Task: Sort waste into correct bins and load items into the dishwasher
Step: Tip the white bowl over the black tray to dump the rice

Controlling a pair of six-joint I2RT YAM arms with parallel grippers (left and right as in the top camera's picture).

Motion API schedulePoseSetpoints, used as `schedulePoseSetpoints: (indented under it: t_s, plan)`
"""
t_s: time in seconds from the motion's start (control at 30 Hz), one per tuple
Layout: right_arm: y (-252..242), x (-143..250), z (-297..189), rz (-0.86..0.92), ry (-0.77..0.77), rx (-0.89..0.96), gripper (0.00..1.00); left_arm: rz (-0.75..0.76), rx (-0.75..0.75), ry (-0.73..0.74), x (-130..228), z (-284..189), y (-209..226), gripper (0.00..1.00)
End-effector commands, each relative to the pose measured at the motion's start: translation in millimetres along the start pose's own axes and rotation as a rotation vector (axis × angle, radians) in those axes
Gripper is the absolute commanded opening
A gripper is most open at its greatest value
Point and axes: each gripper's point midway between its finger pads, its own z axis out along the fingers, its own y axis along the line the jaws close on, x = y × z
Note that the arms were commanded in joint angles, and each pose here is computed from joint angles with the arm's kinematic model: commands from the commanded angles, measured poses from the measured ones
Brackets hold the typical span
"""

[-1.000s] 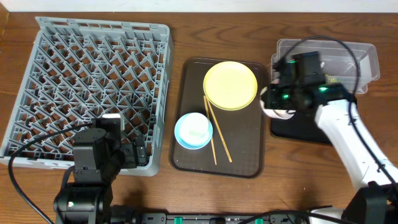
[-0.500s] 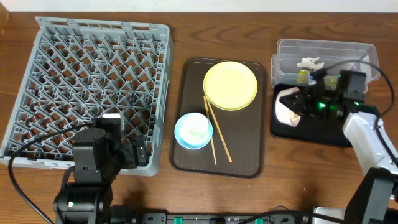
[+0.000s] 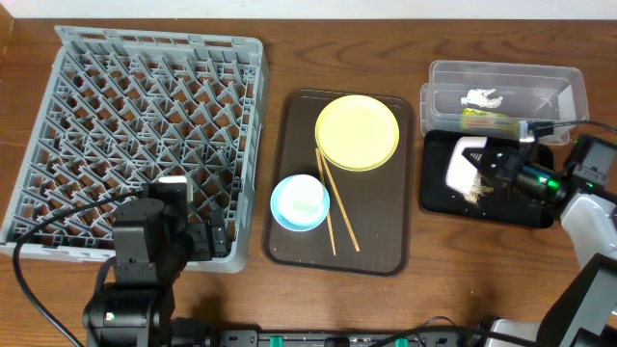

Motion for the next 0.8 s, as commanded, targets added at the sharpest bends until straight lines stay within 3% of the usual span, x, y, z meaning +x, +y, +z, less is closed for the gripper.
schedulePoseSetpoints:
  t_s: [0.0, 0.5, 0.77]
  plan:
    - [10.6, 0.8, -8.5, 0.052, 0.004, -0.086, 0.01, -0.012, 0.010, -0.025, -8.1, -5.7, -2.5, 0.97]
    - [-0.3, -25.2, -32.5, 0.161, -0.097, -0.082, 0.01, -0.012, 0.010, -0.025, -8.0, -5.7, -2.6, 0.97]
    - [-16.6, -22.7, -28.4, 0.297, -0.051, -0.148, 0.01, -0.012, 0.010, -0.025, -8.1, -5.7, -2.6, 0.97]
